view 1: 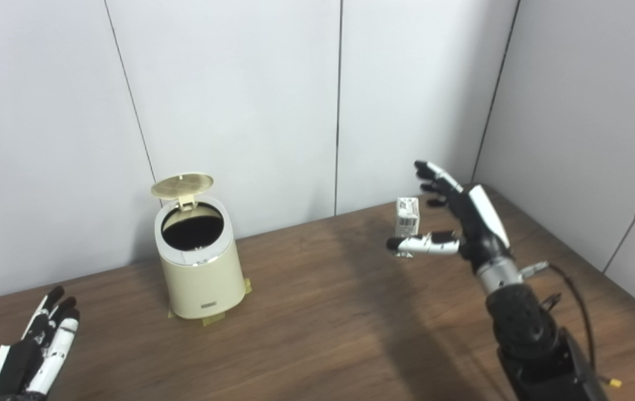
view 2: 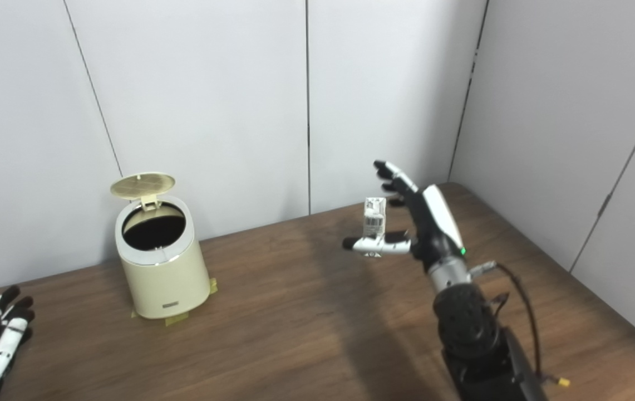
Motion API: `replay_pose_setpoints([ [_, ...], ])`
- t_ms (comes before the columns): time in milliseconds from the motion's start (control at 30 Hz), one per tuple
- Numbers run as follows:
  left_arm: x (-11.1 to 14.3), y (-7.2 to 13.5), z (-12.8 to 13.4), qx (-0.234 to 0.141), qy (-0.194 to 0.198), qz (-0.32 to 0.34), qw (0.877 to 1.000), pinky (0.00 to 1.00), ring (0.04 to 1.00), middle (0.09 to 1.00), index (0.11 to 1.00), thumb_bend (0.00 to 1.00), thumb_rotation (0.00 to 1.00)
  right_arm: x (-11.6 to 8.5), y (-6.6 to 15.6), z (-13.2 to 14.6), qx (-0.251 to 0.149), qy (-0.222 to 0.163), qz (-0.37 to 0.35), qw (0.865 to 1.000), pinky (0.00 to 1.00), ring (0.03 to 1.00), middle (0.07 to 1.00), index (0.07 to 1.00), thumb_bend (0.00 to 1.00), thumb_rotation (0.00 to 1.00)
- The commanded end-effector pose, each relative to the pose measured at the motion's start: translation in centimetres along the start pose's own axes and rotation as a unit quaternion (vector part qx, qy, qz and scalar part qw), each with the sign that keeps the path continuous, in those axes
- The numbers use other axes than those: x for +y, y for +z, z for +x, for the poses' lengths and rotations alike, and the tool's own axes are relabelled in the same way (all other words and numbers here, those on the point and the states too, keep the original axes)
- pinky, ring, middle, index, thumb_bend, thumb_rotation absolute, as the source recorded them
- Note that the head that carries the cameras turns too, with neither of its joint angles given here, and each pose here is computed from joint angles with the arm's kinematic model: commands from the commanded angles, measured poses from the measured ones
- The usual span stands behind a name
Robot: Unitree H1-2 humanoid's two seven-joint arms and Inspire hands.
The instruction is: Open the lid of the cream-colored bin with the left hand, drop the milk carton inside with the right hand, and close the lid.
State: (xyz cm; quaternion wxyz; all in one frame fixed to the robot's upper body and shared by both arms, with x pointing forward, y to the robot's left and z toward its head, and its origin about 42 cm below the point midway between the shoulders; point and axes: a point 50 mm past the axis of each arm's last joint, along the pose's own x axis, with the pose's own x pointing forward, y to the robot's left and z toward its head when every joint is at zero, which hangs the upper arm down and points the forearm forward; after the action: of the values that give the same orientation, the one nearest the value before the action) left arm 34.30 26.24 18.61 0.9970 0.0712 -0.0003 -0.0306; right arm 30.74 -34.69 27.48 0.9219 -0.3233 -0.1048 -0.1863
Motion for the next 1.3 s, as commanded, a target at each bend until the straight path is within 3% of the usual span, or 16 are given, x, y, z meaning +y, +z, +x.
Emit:
replay_pose_setpoints([
  [0, 0.3, 1.9, 0.4, -0.035, 0.005, 0.020, 0.999, 1.00, 0.964, 0.959, 0.985, 0.23, 0.52, -1.6, 1.5, 1.5, -0.022, -0.028, -0.025, 0.999, 0.71, 0.859, 0.889, 0.859, 0.83, 0.16],
  [133, 0.2, 2.1, 0.3, -0.033, 0.004, 0.013, 0.999, 0.98, 0.950, 0.962, 0.990, 0.23, 0.42, -2.9, 1.4, 3.3, -0.017, -0.022, -0.084, 0.996, 0.48, 0.846, 0.890, 0.878, 0.84, 0.20],
  [200, 0.2, 2.2, 0.3, -0.032, 0.006, 0.023, 0.999, 1.00, 0.956, 0.952, 0.981, 0.25, 0.40, -3.6, 1.5, 4.3, -0.018, -0.016, -0.108, 0.994, 0.69, 0.818, 0.876, 0.881, 0.87, 0.17],
  [267, 0.2, 2.3, 0.2, -0.036, 0.001, 0.037, 0.999, 1.00, 0.961, 0.952, 0.978, 0.23, 0.42, -4.3, 1.4, 5.5, -0.016, -0.011, -0.118, 0.993, 0.75, 0.811, 0.879, 0.870, 0.91, 0.15],
  [433, 0.0, 2.1, 0.1, -0.041, -0.004, 0.036, 0.998, 0.96, 0.962, 0.955, 0.981, 0.23, 0.44, -5.0, 1.0, 7.7, -0.004, 0.009, -0.134, 0.991, 0.64, 0.734, 0.896, 0.867, 0.93, 0.12],
  [533, -0.3, 2.2, -0.1, -0.040, -0.003, 0.028, 0.999, 0.93, 0.958, 0.954, 0.985, 0.24, 0.40, -4.8, 0.6, 9.0, 0.009, 0.030, -0.150, 0.988, 0.65, 0.780, 0.897, 0.864, 0.93, 0.11],
  [633, -0.4, 2.4, -0.1, -0.039, 0.000, 0.030, 0.999, 0.99, 0.961, 0.951, 0.982, 0.26, 0.38, -4.5, 0.2, 10.1, 0.024, 0.046, -0.174, 0.983, 0.72, 0.851, 0.889, 0.861, 0.93, 0.12],
  [733, -0.4, 2.5, -0.2, -0.042, -0.005, 0.034, 0.999, 0.97, 0.953, 0.950, 0.983, 0.24, 0.36, -4.2, -0.2, 11.3, 0.040, 0.064, -0.181, 0.981, 0.73, 0.872, 0.891, 0.855, 0.93, 0.11],
  [833, -0.5, 2.7, -0.3, -0.042, -0.006, 0.033, 0.999, 0.99, 0.961, 0.953, 0.983, 0.22, 0.32, -3.6, -0.8, 12.6, 0.061, 0.082, -0.195, 0.976, 0.74, 0.869, 0.884, 0.855, 0.91, 0.07],
  [1033, -0.6, 2.5, -0.3, -0.040, -0.006, 0.042, 0.998, 0.93, 0.940, 0.950, 0.980, 0.21, 0.26, -2.0, -2.4, 13.9, 0.080, 0.100, -0.220, 0.967, 0.74, 0.846, 0.855, 0.838, 0.95, 0.08],
  [1267, -0.7, 2.9, -0.4, -0.038, -0.002, 0.065, 0.997, 0.92, 0.924, 0.931, 0.953, 0.22, 0.28, -0.7, -3.6, 14.7, 0.101, 0.127, -0.220, 0.962, 0.74, 0.864, 0.883, 0.847, 0.91, 0.07],
])
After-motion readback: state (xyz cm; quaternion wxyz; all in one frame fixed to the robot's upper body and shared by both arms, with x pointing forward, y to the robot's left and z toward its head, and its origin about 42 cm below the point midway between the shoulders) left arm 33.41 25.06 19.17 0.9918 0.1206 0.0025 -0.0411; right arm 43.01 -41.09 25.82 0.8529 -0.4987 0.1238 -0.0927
